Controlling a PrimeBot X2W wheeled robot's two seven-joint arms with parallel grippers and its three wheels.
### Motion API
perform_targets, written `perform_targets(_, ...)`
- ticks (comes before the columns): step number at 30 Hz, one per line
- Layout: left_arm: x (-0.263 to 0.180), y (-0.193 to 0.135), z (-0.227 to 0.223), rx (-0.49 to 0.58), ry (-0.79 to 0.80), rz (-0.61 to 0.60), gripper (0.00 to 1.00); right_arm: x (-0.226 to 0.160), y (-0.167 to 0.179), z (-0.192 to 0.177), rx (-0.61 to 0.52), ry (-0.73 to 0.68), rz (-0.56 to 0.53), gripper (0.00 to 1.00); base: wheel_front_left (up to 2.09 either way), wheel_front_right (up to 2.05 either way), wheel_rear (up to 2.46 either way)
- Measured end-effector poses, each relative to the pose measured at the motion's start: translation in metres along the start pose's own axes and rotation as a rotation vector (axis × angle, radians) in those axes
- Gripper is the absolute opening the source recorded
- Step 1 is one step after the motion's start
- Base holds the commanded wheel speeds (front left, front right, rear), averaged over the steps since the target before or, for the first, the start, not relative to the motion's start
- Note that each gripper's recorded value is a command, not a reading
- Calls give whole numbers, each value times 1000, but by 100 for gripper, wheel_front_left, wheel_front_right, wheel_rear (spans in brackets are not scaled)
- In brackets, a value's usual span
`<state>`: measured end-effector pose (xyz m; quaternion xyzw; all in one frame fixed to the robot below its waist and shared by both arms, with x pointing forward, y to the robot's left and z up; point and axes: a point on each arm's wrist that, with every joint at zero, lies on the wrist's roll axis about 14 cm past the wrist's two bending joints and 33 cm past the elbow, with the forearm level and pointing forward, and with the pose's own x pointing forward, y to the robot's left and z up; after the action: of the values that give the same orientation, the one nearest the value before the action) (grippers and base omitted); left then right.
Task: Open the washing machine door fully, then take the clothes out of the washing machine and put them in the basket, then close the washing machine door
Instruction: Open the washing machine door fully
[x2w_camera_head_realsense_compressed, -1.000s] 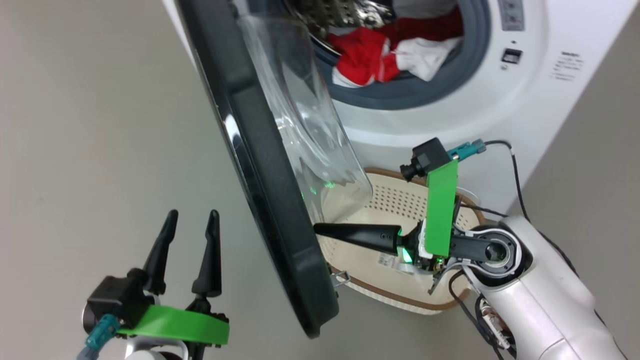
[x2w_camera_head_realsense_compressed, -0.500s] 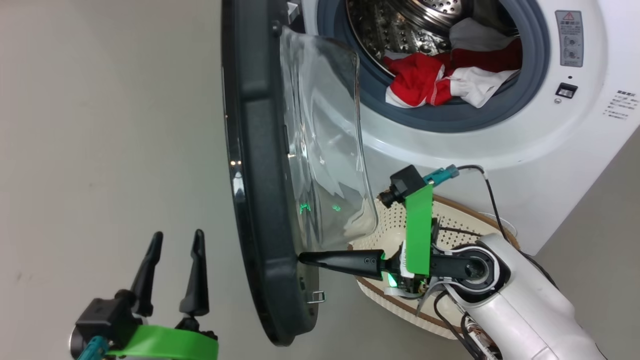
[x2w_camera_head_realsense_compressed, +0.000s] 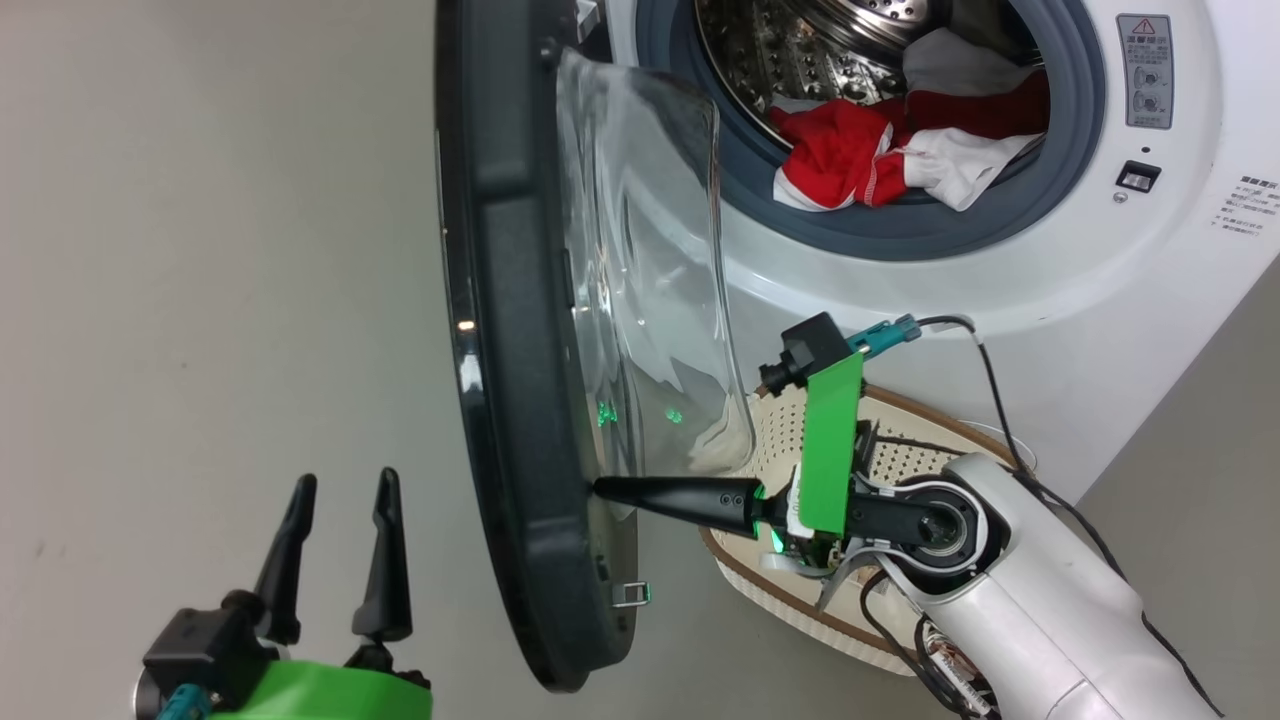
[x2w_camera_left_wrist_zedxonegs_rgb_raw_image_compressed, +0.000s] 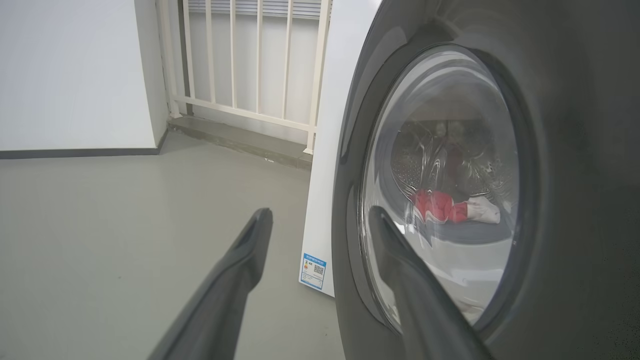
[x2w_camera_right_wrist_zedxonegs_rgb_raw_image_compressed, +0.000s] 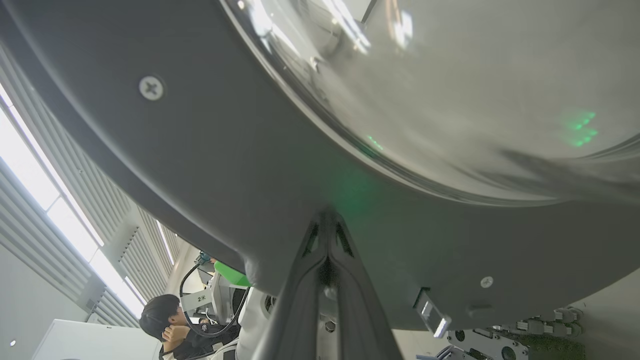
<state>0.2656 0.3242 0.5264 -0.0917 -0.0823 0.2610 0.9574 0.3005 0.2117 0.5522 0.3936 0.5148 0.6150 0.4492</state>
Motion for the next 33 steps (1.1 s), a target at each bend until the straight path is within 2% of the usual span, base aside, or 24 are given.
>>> perform_targets(1, 0, -1, -1, -4, 3, -3, 100, -1, 0, 3, -6, -15, -5, 0, 0, 0, 0)
perform_targets(2, 0, -2, -2, -4, 7, -6, 100, -1, 0, 4, -13, -24, -9, 7, 0, 0, 0)
perform_targets(3, 0, -3, -3, -5, 9, -10, 100, -2, -1, 6, -24, -32, -17, 28, 0, 0, 0)
perform_targets(4, 0, -4, -4, -6, 12, -13, 100, -2, 0, 8, -40, -46, -24, 28, 0, 0, 0)
perform_targets(5, -1, -5, -5, -8, 14, -16, 100, -3, 2, 11, -55, -65, -26, 45, 0, 0, 0)
perform_targets(6, -1, -6, -5, -9, 16, -18, 100, -4, 5, 16, -66, -96, -22, 87, 0, 0, 0)
perform_targets(7, -1, -6, -6, -10, 17, -19, 100, -6, 7, 21, -78, -123, -20, 100, 0, 0, 0)
perform_targets(13, -2, -9, -7, -17, 19, -28, 100, -28, -2, 34, -168, -293, -87, 100, 0, 0, 0)
perform_targets(14, -2, -9, -6, -20, 16, -31, 100, -39, -8, 40, -216, -370, -132, 100, 0, 0, 0)
perform_targets(21, -5, -9, -6, -31, 13, -34, 100, -82, -38, 57, -552, -584, -374, 100, 0, 0, 0)
perform_targets(26, -7, -8, -7, -37, 15, -38, 100, -103, -47, 65, -675, -729, -445, 100, 0, 0, 0)
perform_targets(33, -8, -8, -2, -34, -3, -45, 100, -129, -64, 68, -882, -754, -608, 100, 0, 0, 0)
